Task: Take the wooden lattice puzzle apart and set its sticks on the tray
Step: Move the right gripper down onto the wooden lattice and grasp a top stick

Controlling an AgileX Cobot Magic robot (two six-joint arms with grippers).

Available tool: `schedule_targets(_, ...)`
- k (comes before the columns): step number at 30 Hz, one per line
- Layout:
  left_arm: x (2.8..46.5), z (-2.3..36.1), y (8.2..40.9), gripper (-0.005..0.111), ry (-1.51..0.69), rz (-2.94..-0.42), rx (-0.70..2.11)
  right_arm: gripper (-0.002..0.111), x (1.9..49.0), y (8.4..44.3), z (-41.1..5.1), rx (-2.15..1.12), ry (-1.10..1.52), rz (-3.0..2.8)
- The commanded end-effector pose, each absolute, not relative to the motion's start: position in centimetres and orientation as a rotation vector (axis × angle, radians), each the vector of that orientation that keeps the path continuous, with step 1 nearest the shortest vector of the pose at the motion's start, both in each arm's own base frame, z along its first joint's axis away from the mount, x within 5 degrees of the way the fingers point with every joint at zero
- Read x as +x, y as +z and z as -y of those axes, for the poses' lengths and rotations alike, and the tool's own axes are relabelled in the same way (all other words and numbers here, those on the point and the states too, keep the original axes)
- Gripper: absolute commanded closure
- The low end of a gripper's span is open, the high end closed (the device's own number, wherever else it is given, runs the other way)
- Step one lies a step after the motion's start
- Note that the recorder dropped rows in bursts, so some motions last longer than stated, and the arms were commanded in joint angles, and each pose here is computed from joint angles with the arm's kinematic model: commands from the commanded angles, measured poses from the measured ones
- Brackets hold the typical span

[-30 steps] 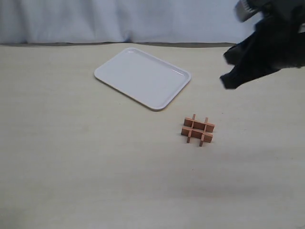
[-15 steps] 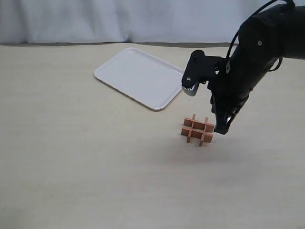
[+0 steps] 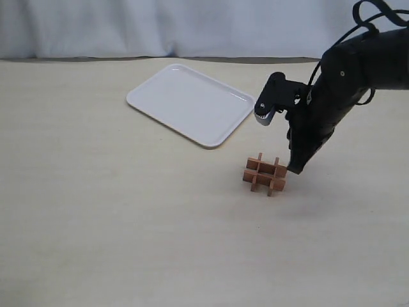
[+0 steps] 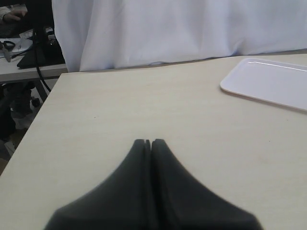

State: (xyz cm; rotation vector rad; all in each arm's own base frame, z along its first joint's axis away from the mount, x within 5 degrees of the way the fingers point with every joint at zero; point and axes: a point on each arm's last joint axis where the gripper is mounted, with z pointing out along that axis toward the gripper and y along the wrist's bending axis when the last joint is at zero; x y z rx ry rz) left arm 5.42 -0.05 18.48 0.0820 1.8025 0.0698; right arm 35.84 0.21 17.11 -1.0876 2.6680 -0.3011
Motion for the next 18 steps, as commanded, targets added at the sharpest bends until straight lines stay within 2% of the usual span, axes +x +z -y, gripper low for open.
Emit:
schedule_targets(1,5.4,0.0,18.5,0.107,0.072,-1.791,0.083,0.082,35.8,15.9,0.0,-1.202,-0.281,-2.697)
schedule_targets(4,5.4,0.0,18.5,0.107,0.072,-1.791,0.083,0.076,35.8,15.5,-0.1,-1.201,-0.262,-2.708)
schedule_targets(12,5.4,0.0,18.5,0.107,0.072,-1.791,0.083,0.076,35.5,15.3,-0.8,-1.333,-0.138,-2.652)
schedule_targets(18,5.4,0.0,18.5,0.107,0.072,-1.791,0.083,0.077,35.8,14.6,-0.8,-1.378,-0.143,-2.628)
